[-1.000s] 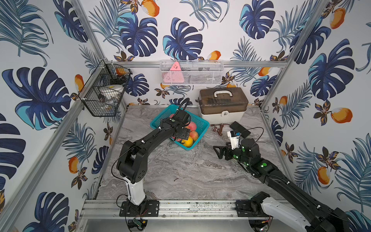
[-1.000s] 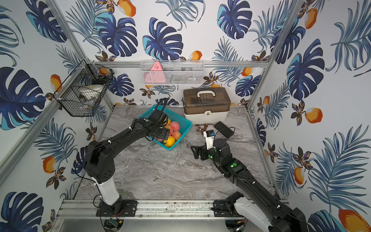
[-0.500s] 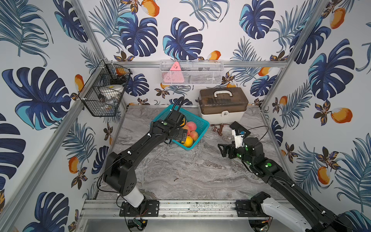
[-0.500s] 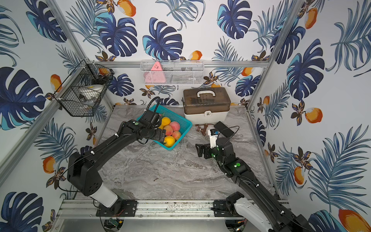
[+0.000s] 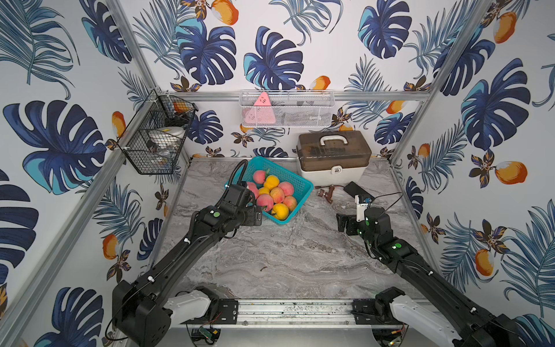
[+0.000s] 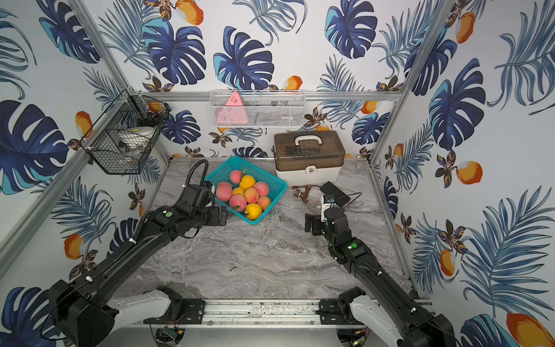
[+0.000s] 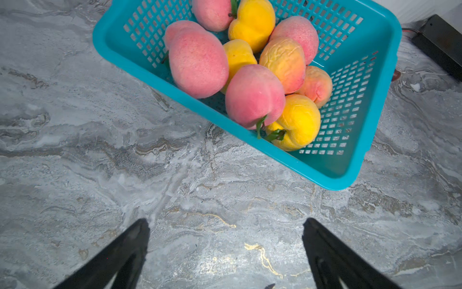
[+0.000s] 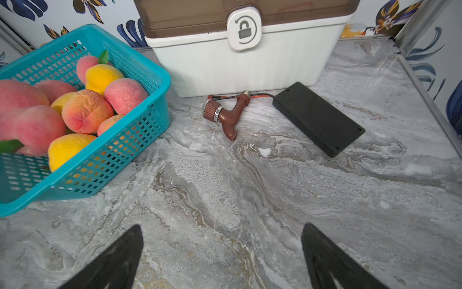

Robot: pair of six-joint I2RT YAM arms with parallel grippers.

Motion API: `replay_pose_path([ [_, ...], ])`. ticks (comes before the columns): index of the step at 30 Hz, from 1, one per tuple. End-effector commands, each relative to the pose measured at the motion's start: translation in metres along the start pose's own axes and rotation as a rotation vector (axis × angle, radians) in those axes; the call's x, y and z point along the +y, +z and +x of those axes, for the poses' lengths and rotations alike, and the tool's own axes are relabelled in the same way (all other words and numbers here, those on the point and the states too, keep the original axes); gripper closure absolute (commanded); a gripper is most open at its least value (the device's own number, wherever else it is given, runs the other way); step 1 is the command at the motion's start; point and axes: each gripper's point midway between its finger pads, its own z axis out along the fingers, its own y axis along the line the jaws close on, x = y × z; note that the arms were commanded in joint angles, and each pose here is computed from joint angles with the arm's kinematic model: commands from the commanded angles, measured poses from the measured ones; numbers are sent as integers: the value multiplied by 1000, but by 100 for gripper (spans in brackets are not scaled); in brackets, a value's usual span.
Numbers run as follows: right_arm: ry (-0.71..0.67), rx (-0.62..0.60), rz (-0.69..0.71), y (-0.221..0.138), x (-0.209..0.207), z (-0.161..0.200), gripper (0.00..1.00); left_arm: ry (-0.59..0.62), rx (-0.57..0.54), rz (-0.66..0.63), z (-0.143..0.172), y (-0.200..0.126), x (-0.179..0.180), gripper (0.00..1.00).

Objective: Put the peaches into the basket
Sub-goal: Place the peach in the basket, then reset both arms

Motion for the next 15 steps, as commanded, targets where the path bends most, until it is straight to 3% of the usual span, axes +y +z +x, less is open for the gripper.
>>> replay_pose_path([
  [1, -137, -165, 0, 4, 2, -27, 0, -56, -109, -38, -10, 1, 12, 1],
  [6, -159, -199, 49, 31, -18, -26, 0, -48, -174, -28, -8, 18, 19, 1],
  [10, -115, -163, 83, 63, -39, -13, 0, -48, -197, -93, -9, 36, 35, 1],
  [15, -90, -168, 132, 75, -60, -1, 0, 9, -274, -201, -17, 60, 64, 1],
])
